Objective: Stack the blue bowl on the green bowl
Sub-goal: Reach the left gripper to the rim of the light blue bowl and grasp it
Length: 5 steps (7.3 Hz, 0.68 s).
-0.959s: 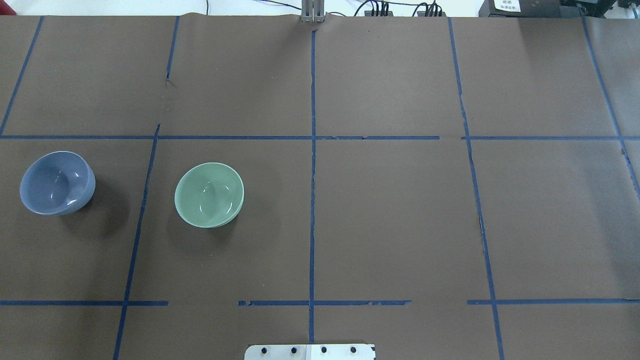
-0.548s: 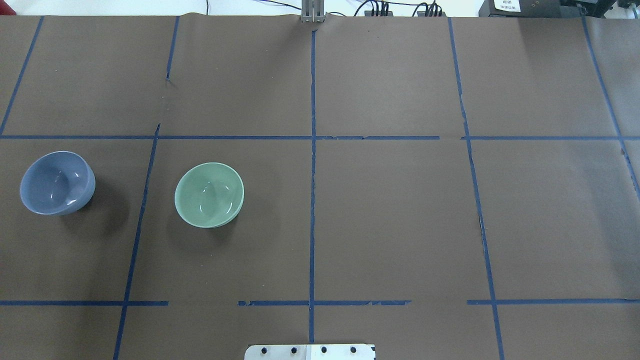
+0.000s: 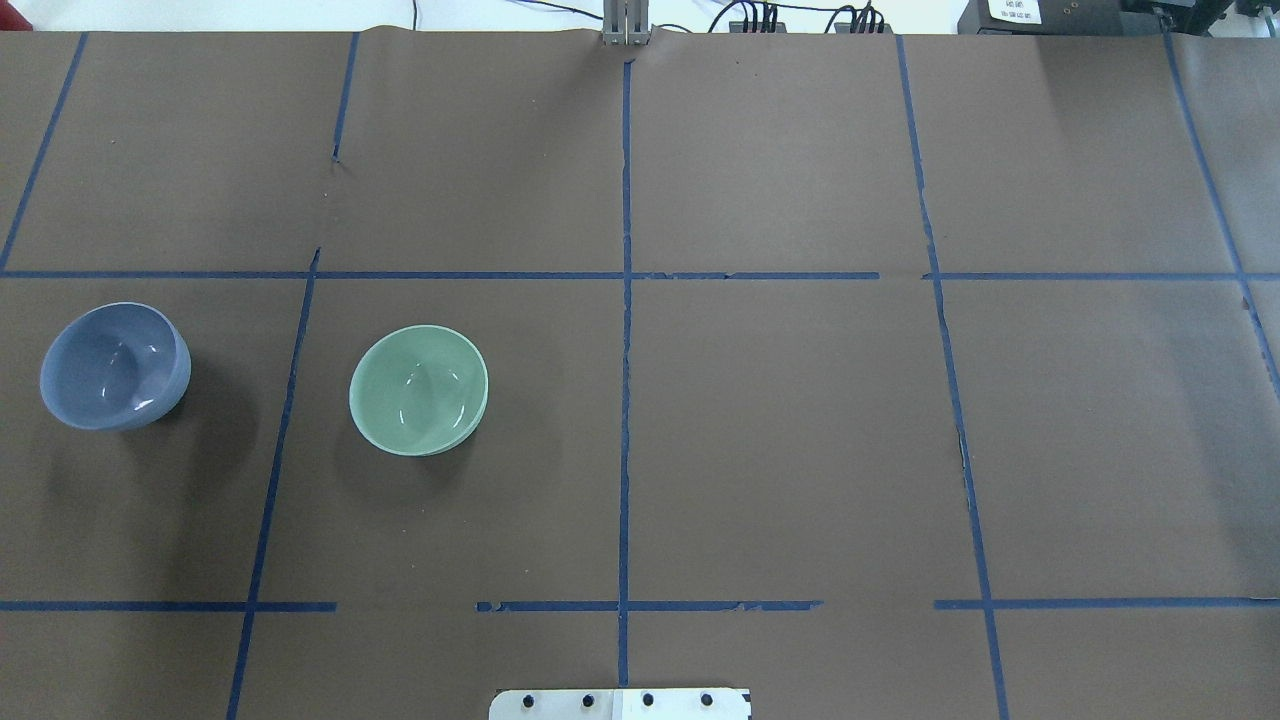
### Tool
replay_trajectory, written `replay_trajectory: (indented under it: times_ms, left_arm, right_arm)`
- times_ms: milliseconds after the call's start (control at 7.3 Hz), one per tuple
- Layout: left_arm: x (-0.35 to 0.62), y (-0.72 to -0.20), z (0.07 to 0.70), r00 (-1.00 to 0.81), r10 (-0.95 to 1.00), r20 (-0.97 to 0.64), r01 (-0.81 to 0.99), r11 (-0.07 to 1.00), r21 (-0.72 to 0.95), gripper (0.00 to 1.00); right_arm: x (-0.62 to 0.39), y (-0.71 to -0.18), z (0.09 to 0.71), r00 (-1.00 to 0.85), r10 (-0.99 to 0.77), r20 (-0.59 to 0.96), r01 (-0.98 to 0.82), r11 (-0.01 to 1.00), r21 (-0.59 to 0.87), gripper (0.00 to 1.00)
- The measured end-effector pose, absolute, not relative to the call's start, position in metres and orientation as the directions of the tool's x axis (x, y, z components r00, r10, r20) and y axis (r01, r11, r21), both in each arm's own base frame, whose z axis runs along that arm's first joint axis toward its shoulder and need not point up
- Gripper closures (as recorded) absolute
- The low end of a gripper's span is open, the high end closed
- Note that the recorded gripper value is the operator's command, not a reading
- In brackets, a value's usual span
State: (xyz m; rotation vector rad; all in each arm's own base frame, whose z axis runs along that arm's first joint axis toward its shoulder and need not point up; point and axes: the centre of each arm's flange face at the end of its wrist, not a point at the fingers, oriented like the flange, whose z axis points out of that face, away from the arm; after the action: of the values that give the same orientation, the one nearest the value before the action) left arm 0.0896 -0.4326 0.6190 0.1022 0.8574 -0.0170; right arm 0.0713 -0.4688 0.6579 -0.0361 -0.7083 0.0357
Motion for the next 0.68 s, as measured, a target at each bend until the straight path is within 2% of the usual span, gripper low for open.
replay_trajectory:
  times_ms: [274,411,548,685]
  left_arm:
    - [0.135,-0.435,0.61,0.623,-0.011,-0.782,0.082,0.995,0.052,0.01]
    - [0.152,-0.437,0.606,0.623,-0.023,-0.782,0.089,0.995,0.041,0.23]
    - [0.164,-0.439,0.607,0.634,-0.037,-0.772,0.1,0.994,0.035,0.67]
    - [0.171,-0.441,0.61,0.642,-0.045,-0.765,0.105,0.994,0.03,0.96]
  right_arm:
    - [0.071,-0.469,0.658,0.759,0.045,0.65,-0.021,0.999,-0.045,0.0]
    - [0.071,-0.469,0.658,0.759,0.044,0.65,-0.02,0.999,-0.045,0.0]
    - [0.071,-0.469,0.658,0.759,0.044,0.65,-0.02,0.999,-0.044,0.0]
    - [0.071,-0.469,0.658,0.759,0.044,0.65,-0.02,0.999,-0.044,0.0]
